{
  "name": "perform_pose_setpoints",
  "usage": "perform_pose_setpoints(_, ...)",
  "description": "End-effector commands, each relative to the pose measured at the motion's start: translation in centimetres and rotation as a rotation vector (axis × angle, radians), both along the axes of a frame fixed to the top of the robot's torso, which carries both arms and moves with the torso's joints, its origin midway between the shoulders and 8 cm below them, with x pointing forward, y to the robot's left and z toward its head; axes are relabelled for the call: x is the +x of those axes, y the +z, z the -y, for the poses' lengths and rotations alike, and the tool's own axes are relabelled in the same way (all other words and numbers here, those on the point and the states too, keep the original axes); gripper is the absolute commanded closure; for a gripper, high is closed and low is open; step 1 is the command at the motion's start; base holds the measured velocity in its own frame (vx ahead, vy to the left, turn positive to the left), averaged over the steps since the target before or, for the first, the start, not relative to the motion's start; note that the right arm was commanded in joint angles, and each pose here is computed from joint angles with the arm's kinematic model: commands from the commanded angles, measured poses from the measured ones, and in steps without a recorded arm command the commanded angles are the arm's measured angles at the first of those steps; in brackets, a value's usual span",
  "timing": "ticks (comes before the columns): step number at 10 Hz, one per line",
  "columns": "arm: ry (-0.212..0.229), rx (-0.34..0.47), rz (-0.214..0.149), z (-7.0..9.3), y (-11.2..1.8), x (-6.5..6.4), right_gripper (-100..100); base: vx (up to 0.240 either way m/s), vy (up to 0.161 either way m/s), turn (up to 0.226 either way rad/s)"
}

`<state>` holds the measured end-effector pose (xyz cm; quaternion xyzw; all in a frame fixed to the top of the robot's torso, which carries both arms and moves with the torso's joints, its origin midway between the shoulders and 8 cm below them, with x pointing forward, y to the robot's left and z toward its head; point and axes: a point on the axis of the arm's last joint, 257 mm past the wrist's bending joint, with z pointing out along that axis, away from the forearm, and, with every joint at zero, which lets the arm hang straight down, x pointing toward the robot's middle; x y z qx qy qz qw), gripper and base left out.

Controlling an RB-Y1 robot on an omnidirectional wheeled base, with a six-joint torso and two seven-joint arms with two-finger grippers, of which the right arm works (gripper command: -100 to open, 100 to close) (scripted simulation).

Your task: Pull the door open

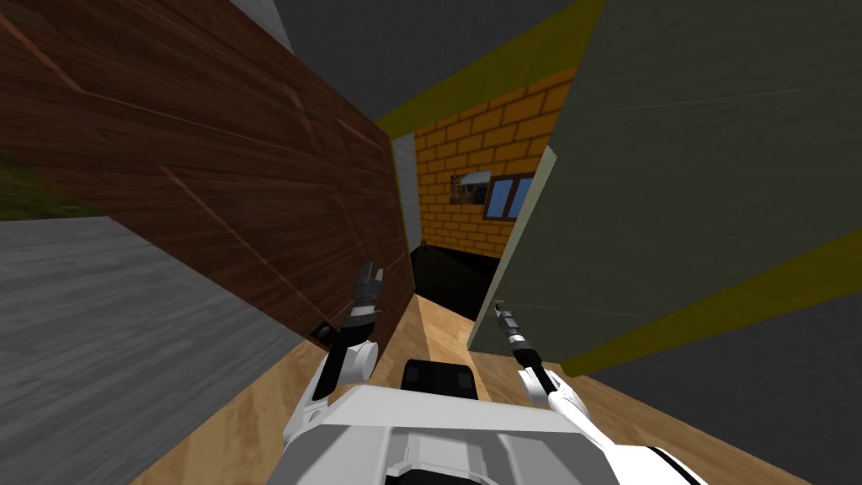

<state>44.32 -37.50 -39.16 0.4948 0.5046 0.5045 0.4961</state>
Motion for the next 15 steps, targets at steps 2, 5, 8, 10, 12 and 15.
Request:
perform_pose_setpoints(2,0.018,0.001,-0.002,-0.3,-0.1,-0.3,100,-0.172,-0.050,0.043)
perform_pose_setpoints(5,0.093,0.000,-0.002,-1.2,-0.2,-1.6,100,-0.192,-0.064,0.052)
perform_pose_setpoints(8,0.164,0.000,0.000,-2.1,0.0,-2.8,100,-0.210,-0.079,0.034)
perform_pose_setpoints(10,0.171,-0.001,-0.004,-2.2,-0.1,-2.9,100,-0.156,-0.061,0.015)
perform_pose_setpoints(12,0.187,0.000,-0.007,-1.7,-0.4,-4.5,100,-0.141,-0.059,0.152)
perform_pose_setpoints(15,0.204,0.000,-0.004,-0.8,-0.3,-6.3,100,-0.140,-0.083,0.147)
